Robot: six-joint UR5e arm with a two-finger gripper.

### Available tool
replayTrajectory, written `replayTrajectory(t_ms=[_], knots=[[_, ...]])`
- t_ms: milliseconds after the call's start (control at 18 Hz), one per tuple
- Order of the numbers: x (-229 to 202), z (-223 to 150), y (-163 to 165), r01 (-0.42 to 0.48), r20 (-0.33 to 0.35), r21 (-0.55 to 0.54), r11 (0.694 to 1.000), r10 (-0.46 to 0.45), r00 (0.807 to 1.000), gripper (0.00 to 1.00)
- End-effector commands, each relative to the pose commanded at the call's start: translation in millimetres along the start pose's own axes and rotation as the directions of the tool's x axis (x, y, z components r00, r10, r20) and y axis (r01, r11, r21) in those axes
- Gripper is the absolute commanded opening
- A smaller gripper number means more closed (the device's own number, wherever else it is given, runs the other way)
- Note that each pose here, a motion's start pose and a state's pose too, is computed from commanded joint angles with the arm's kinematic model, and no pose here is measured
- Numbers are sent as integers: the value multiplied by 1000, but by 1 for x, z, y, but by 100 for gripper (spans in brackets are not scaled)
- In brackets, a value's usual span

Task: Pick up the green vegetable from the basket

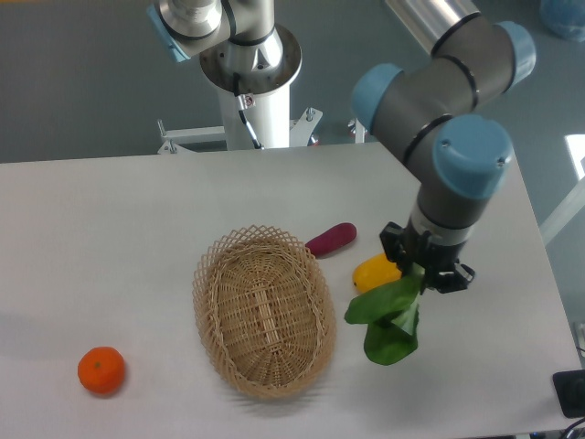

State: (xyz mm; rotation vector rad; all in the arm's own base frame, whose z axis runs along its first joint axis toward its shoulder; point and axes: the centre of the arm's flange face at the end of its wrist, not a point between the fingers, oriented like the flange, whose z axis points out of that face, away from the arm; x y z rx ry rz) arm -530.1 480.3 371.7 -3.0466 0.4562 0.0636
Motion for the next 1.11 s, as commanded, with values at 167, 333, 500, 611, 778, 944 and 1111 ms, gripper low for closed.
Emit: replayTrajectory(t_ms=[167, 333, 500, 611, 778, 944, 1111], knots=[[-3, 3, 0, -9, 2, -7, 1000, 9, 1000, 0], [-7, 10, 1, -35, 0, -22, 999, 35, 999, 0], [-15, 8, 10, -53, 7, -34, 998, 54, 999, 0], [-17, 8, 13, -64, 7, -37, 997, 65, 998, 0], [-19, 9, 16, -66, 10, -37, 997, 66, 998, 0], [-22, 9, 20, -69, 10, -38, 997, 69, 998, 0], [-26, 9, 25, -69, 13, -36, 997, 69, 998, 0]])
